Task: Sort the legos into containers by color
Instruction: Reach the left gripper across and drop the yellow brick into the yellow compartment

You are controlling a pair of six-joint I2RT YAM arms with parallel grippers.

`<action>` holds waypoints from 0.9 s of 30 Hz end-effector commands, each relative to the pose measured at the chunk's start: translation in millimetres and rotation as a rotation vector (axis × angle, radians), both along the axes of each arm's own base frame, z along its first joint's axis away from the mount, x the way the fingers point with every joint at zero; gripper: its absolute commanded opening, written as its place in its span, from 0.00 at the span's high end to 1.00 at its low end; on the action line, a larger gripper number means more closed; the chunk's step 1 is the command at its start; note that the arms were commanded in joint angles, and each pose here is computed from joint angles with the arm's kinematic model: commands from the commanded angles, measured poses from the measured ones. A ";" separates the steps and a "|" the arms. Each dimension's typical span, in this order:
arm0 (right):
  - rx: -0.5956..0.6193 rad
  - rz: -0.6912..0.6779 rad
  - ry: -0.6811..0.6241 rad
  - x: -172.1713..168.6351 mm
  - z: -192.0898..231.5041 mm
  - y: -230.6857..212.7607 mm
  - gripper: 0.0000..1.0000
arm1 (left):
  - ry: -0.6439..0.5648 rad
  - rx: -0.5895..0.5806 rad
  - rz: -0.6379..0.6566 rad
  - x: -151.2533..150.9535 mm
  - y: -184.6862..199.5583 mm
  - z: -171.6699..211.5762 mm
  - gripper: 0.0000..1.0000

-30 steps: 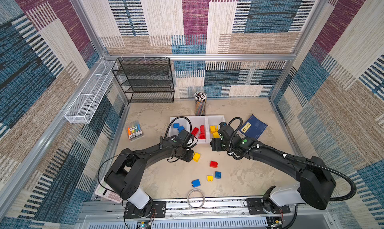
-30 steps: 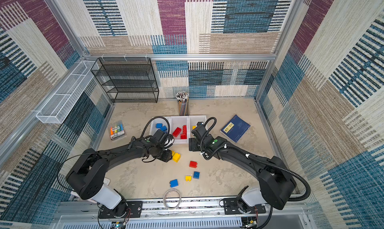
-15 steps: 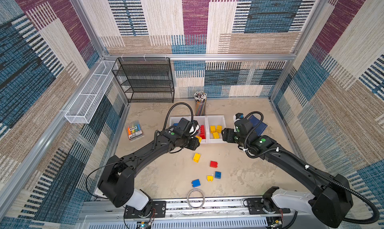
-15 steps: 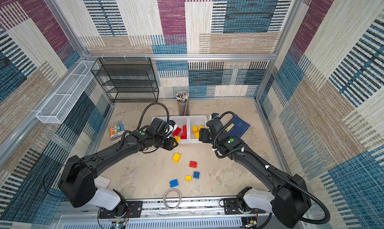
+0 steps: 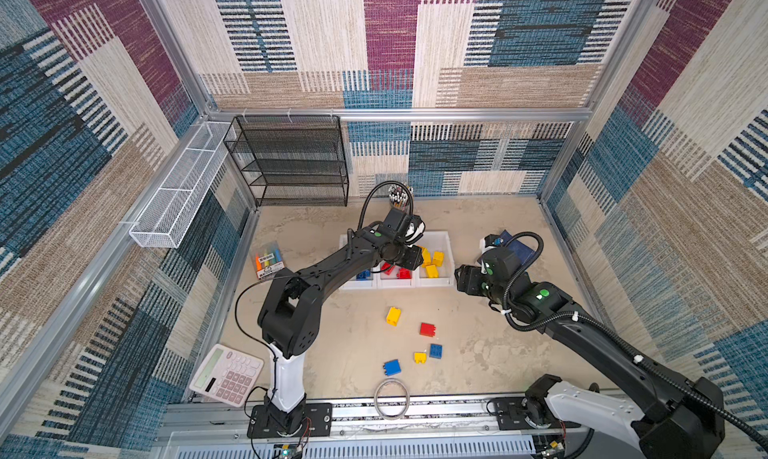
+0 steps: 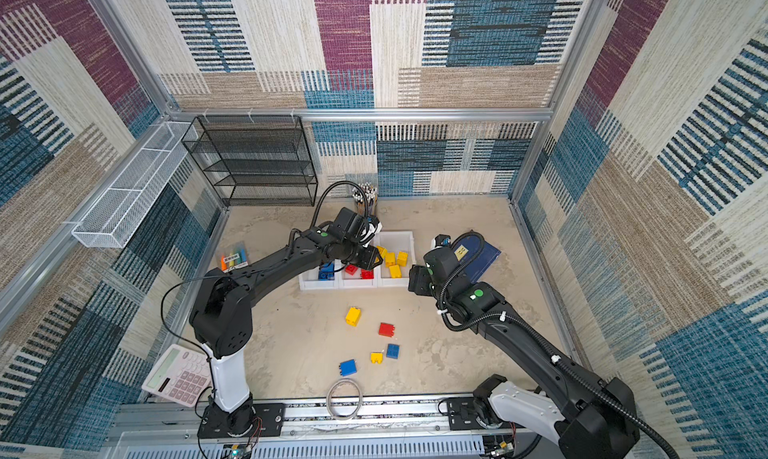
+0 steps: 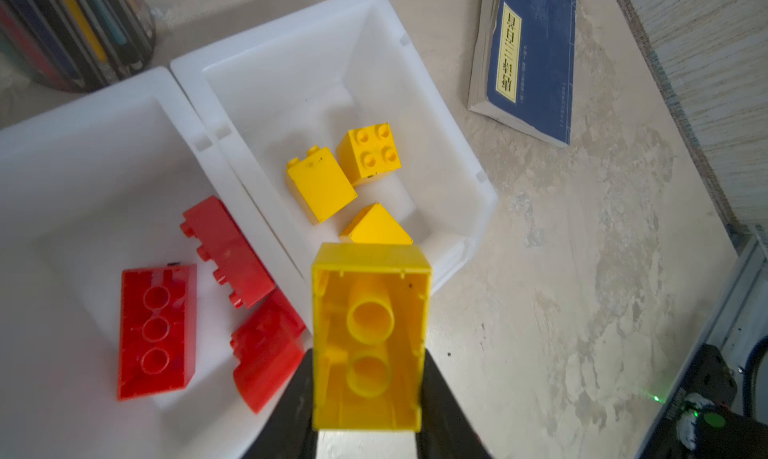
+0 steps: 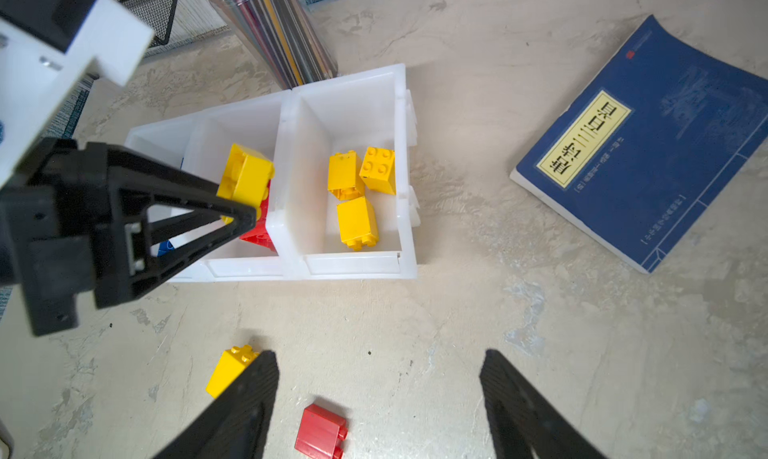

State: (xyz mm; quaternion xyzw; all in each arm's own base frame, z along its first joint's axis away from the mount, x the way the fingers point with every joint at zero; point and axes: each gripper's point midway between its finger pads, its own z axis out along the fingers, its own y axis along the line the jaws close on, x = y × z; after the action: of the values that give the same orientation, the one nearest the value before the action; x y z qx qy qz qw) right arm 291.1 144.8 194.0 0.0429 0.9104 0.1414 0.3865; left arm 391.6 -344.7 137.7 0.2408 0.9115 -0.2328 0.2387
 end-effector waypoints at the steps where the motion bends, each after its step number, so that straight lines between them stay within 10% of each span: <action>1: 0.001 -0.011 -0.001 -0.8 1.5 -1.9 0.21 | 0.018 -0.011 -0.018 6.9 -11.5 -4.3 0.73; 15: 0.023 -0.019 0.038 -10.2 -5.2 -3.5 0.21 | 0.066 -0.033 -0.018 32.5 -39.7 -30.6 0.68; 27: 0.017 -0.019 0.042 -8.8 -3.7 -2.8 0.20 | 0.027 -0.043 -0.016 31.7 -38.7 -10.1 0.43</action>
State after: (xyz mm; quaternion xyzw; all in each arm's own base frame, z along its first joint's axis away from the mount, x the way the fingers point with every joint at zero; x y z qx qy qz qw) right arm 280.3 140.2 186.7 0.0568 0.9185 0.1416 0.3649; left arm 424.0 -386.7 113.2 0.2506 0.9076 -0.2544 0.2210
